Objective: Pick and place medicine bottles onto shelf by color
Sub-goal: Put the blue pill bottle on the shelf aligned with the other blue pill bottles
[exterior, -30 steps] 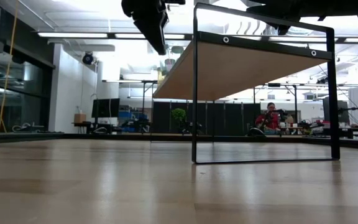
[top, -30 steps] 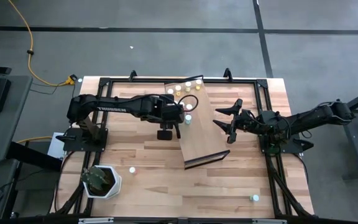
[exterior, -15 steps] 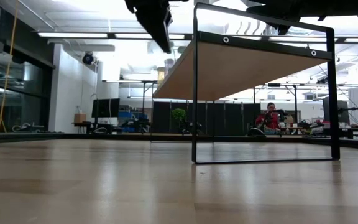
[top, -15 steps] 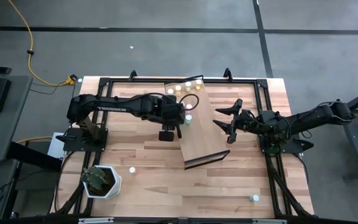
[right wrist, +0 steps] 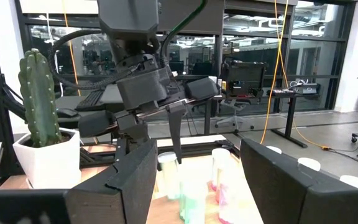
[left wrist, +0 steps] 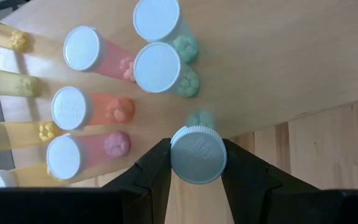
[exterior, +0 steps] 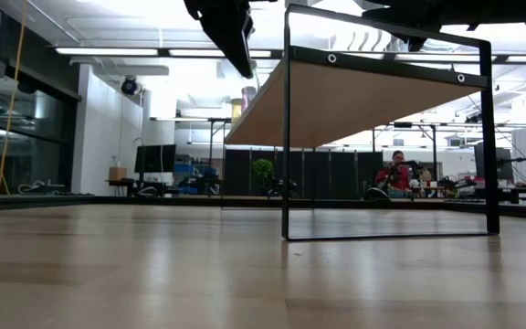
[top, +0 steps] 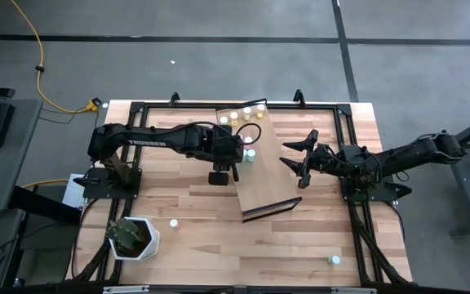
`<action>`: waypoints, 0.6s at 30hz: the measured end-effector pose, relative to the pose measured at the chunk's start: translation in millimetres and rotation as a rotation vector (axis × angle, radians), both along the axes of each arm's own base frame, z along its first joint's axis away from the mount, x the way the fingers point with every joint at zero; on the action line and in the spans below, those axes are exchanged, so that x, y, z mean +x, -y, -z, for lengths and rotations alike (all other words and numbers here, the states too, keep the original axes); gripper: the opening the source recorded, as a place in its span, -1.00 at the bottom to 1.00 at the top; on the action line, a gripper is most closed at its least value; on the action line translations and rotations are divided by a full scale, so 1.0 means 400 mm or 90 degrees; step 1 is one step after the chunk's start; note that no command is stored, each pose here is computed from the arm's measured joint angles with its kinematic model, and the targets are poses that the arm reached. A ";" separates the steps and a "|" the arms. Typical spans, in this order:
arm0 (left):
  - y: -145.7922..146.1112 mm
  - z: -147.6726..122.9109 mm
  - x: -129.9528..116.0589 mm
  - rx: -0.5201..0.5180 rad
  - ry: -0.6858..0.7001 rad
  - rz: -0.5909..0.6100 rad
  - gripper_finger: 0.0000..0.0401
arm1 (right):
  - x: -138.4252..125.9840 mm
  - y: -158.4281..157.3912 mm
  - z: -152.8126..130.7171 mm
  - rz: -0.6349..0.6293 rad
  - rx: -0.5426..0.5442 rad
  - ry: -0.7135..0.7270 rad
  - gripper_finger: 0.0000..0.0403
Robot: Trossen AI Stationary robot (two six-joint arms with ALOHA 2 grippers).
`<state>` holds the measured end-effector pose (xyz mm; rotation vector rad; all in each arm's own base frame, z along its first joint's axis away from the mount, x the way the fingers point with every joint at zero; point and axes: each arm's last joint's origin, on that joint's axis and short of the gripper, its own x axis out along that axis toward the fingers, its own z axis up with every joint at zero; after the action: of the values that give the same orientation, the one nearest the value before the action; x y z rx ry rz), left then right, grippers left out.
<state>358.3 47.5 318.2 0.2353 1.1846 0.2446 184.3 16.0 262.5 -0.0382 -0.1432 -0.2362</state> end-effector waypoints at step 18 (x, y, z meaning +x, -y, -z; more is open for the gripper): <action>0.001 -0.004 0.011 -0.021 0.028 0.028 -0.42 | 0.000 0.000 0.000 -0.001 0.007 0.002 0.10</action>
<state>362.6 47.0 319.8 0.2260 1.1373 0.1916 184.3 16.0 262.5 -0.0274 -0.1445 -0.2356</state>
